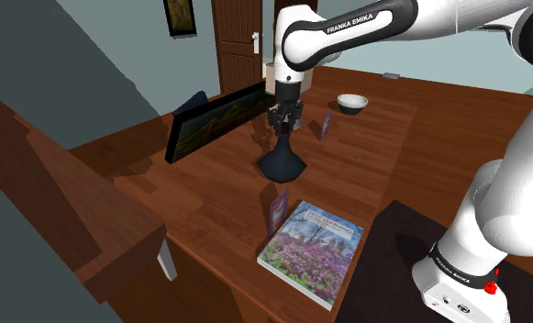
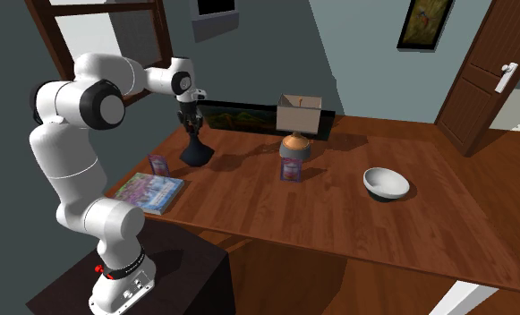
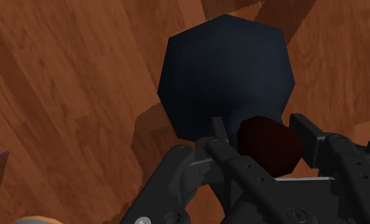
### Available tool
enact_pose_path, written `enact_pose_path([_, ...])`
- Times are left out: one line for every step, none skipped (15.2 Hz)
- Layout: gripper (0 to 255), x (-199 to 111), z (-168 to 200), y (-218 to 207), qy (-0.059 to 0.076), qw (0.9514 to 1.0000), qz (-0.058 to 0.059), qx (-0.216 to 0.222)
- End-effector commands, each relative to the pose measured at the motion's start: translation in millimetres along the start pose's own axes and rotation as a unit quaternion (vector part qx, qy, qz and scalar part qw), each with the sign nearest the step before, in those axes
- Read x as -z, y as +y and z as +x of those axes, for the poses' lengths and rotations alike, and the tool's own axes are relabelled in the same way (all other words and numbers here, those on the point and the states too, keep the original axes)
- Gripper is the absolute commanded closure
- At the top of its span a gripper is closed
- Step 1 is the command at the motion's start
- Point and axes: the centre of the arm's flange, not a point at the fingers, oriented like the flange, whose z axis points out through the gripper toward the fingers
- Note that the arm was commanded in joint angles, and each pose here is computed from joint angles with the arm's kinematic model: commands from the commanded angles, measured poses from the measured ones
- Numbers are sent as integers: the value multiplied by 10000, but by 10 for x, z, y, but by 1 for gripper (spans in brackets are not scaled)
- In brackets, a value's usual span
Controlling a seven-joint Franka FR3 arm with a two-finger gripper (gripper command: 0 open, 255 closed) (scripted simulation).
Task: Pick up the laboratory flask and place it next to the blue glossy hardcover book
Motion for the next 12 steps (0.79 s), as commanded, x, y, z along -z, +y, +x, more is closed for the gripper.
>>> enact_pose_path([255, -97, 2, 3, 13, 10000, 3, 0])
enact_pose_path([255, -150, 2, 4, 13, 10000, 3, 0])
enact_pose_path([255, -203, 2, 6, 13, 10000, 3, 0])
enact_pose_path([255, -255, 3, 8, 13, 10000, 3, 0])
enact_pose_path([255, -308, 3, 10, 13, 10000, 3, 0])
enact_pose_path([255, -361, 3, 11, 13, 10000, 3, 0])
enact_pose_path([255, -414, 3, 13, 13, 10000, 3, 0])
enact_pose_path([255, -466, 4, 15, 13, 10000, 3, 0])
enact_pose_path([255, -519, 4, 17, 13, 10000, 3, 0])
enact_pose_path([255, -572, 4, 18, 13, 10000, 3, 0])
enact_pose_path([255, -625, 4, 20, 13, 10000, 3, 0])
enact_pose_path([255, -678, 5, 22, 13, 10000, 3, 0])
